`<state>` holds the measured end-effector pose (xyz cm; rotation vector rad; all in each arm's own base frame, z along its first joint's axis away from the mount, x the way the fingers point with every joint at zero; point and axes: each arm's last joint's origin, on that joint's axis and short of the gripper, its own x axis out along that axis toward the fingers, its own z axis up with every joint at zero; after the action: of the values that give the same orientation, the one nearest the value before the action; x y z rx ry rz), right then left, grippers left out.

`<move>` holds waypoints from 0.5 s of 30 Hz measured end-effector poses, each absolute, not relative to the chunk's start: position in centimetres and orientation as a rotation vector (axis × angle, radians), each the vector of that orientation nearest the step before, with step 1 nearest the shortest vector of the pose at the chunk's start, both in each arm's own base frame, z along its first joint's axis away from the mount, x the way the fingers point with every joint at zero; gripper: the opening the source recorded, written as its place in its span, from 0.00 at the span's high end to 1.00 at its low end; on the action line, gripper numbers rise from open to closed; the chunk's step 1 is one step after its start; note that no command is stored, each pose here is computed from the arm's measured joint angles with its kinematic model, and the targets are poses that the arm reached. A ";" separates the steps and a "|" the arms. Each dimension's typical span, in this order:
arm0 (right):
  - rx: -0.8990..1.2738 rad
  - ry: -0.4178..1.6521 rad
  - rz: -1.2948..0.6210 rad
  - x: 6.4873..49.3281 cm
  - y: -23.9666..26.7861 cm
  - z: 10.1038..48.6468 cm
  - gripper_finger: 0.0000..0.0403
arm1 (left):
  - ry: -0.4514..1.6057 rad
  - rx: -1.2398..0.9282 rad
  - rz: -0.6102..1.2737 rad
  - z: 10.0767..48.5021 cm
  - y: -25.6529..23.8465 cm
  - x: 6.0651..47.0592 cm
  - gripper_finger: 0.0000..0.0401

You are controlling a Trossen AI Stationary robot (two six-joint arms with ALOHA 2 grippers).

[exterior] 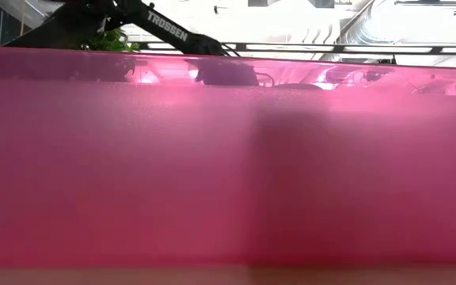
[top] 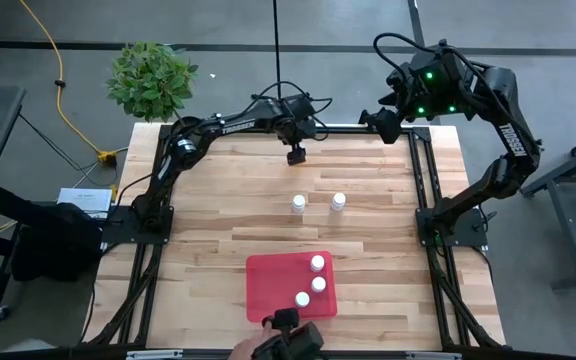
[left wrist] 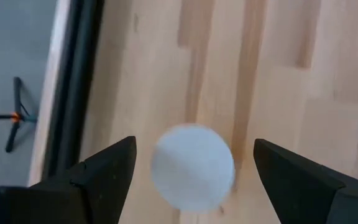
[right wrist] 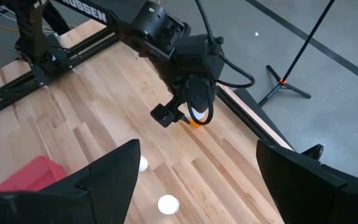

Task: Pick and place pill bottles into a basket
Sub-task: Put the orange medicine bottle into the red container

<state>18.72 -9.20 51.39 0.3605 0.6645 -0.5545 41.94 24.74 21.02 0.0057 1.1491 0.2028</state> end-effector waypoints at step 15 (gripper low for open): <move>0.381 0.663 -0.559 18.7 -9.2 51.4 0.23 | 1.183 0.005 0.218 19.0 25.1 42.4 0.11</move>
<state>18.70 -9.18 51.36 0.3809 0.6627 -0.5586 42.41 25.10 18.96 0.0054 1.1834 0.2183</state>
